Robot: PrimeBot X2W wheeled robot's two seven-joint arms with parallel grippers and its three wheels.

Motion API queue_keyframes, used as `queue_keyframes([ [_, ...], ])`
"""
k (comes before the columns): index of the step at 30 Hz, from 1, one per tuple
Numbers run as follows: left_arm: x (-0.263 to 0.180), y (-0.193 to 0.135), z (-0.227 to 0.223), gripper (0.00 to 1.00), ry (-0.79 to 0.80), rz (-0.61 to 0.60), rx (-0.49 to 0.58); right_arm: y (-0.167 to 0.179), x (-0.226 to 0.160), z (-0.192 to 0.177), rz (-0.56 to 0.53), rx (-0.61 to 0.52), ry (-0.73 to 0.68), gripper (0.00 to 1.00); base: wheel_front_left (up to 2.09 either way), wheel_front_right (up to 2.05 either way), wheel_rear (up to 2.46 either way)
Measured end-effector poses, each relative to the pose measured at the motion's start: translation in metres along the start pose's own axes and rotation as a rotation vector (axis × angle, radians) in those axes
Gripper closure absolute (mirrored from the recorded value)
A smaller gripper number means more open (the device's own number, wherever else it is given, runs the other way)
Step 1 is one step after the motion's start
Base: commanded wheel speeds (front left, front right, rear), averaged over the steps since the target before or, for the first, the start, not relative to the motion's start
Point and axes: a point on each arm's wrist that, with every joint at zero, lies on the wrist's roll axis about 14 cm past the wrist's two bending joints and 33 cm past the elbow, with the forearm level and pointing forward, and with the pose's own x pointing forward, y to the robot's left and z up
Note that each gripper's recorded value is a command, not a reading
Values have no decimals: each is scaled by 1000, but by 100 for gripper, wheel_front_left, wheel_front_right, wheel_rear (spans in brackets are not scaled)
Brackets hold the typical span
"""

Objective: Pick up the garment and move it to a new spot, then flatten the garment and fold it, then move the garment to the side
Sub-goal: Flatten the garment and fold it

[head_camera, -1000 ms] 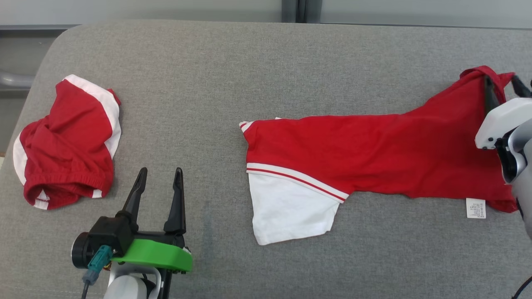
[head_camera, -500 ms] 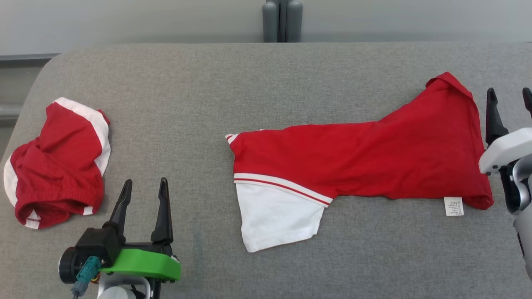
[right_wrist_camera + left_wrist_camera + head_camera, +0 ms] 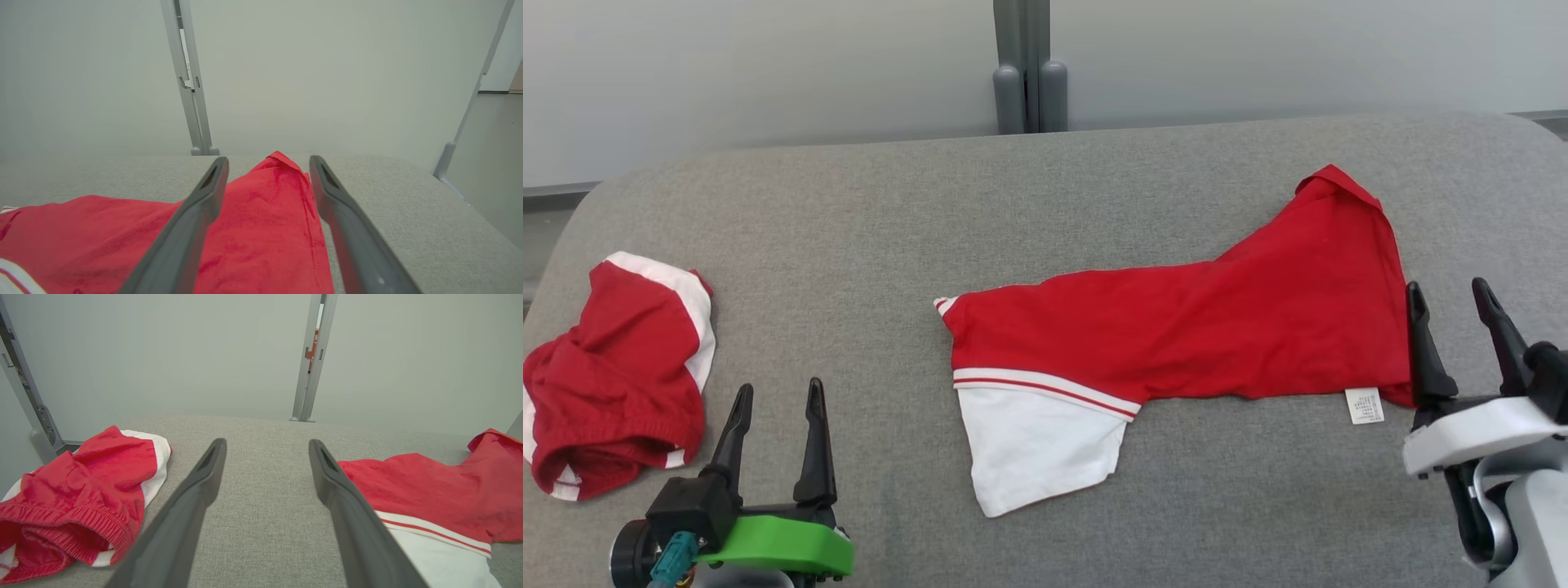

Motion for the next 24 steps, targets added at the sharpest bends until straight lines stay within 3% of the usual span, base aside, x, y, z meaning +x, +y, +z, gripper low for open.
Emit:
queue_keyframes([
  [12, -6, -5, 2, 0, -3, -17, 15, 21, -51, -3, -6, 34, -1, 0, 0, 0, 0],
  [24, -11, 0, 1, 0, 1, -3, 25, 39, -58, -1, 20, 60, -10, 0, 0, 0, 0],
])
